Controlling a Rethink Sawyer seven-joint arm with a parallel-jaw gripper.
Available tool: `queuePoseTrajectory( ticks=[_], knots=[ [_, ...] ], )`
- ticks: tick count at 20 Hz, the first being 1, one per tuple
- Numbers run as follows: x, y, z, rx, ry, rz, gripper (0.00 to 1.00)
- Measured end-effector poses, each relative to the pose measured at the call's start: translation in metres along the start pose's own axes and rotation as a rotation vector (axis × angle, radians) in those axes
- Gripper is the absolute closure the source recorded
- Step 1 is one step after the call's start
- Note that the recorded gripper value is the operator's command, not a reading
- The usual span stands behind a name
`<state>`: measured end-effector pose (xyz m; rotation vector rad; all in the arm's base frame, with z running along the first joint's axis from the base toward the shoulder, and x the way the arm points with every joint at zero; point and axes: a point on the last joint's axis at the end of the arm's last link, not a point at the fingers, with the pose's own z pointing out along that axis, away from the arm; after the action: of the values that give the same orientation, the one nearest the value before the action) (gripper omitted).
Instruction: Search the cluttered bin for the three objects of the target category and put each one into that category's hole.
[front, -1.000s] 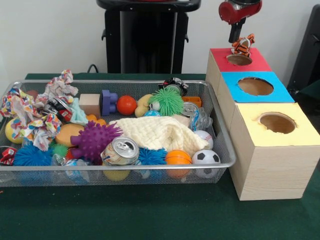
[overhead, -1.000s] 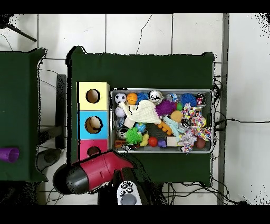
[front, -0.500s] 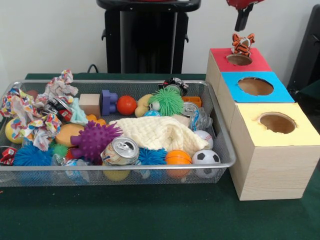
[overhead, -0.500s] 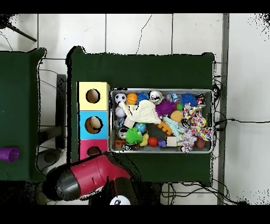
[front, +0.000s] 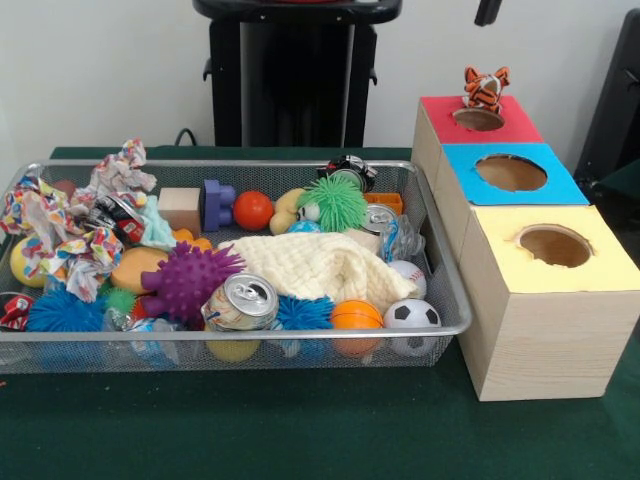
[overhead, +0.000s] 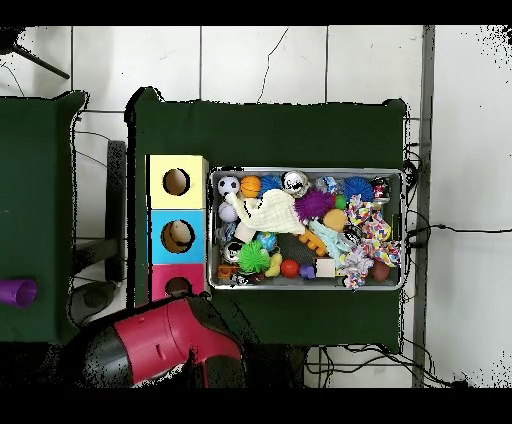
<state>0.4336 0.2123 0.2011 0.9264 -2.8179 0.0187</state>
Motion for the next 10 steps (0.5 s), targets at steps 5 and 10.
queuePoseTrajectory(
  ticks=[5, 10],
  knots=[
    [-0.0014, 0.001, -0.0105, 0.006, -0.015, 0.009, 1.0],
    [-0.0014, 0.0011, -0.01, 0.006, -0.015, 0.009, 1.0]
  ],
)
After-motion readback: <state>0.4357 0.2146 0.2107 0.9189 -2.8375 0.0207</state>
